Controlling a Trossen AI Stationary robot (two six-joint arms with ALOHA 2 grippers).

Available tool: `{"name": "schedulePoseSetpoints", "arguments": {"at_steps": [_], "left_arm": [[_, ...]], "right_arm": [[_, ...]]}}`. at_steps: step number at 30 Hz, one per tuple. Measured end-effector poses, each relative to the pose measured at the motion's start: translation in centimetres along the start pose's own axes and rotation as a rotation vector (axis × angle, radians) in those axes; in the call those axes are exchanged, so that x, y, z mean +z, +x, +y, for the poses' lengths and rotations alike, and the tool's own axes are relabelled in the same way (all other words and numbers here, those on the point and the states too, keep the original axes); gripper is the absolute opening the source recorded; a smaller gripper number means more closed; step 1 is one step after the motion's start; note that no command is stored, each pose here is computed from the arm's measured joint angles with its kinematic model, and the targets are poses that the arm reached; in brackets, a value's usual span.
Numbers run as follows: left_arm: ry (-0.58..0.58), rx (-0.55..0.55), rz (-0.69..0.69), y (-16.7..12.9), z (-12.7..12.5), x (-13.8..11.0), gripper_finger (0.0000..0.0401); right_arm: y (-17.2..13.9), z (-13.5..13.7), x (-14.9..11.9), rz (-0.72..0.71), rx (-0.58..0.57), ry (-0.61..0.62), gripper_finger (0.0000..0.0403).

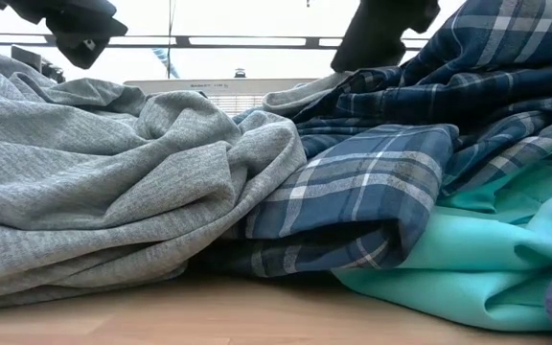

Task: Sort clothes
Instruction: Put the gray sock into the white laundry bin

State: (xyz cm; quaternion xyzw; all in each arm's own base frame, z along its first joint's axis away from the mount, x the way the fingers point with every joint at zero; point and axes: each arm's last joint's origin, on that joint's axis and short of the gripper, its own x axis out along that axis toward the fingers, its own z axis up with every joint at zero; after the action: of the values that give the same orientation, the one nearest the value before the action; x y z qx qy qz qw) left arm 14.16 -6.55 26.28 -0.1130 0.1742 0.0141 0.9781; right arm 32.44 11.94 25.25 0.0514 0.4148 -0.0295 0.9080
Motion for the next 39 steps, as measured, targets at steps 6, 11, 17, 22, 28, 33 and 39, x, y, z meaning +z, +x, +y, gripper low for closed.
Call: {"name": "schedulePoseSetpoints", "arguments": {"at_steps": [6,11,17,22,28,33,39], "left_arm": [[-0.003,0.012,0.029,0.6,-0.7,-0.6,0.0121],[-0.006,0.027,0.05,1.2,-1.0,-1.0,0.0121],[-0.004,0.03,0.054,1.6,-1.2,-1.1,0.0121],[-0.003,0.031,0.055,1.6,-1.2,-1.1,0.0121],[-0.002,0.031,0.056,1.6,-1.2,-1.1,0.0121],[-0.001,0.031,0.057,1.6,-1.2,-1.1,0.0121],[0.002,0.048,0.049,1.6,-1.1,-1.1,0.0121]], "right_arm": [[0.1,-0.5,-0.1,0.023,-0.019,0.022,0.0149],[0.1,-0.7,0.0,0.03,-0.009,0.029,0.0076],[0.1,-0.9,0.1,0.003,-0.074,0.009,0.0008],[-0.3,-1.9,1.5,-0.03,-0.103,0.015,0.0002],[-1.9,-3.0,4.8,-0.125,-0.119,-0.006,0.0001],[-4.1,-3.8,7.8,-0.223,-0.153,-0.068,0.0001],[-8.1,-6.3,12.5,-0.397,-0.268,-0.089,0.0001]]}}
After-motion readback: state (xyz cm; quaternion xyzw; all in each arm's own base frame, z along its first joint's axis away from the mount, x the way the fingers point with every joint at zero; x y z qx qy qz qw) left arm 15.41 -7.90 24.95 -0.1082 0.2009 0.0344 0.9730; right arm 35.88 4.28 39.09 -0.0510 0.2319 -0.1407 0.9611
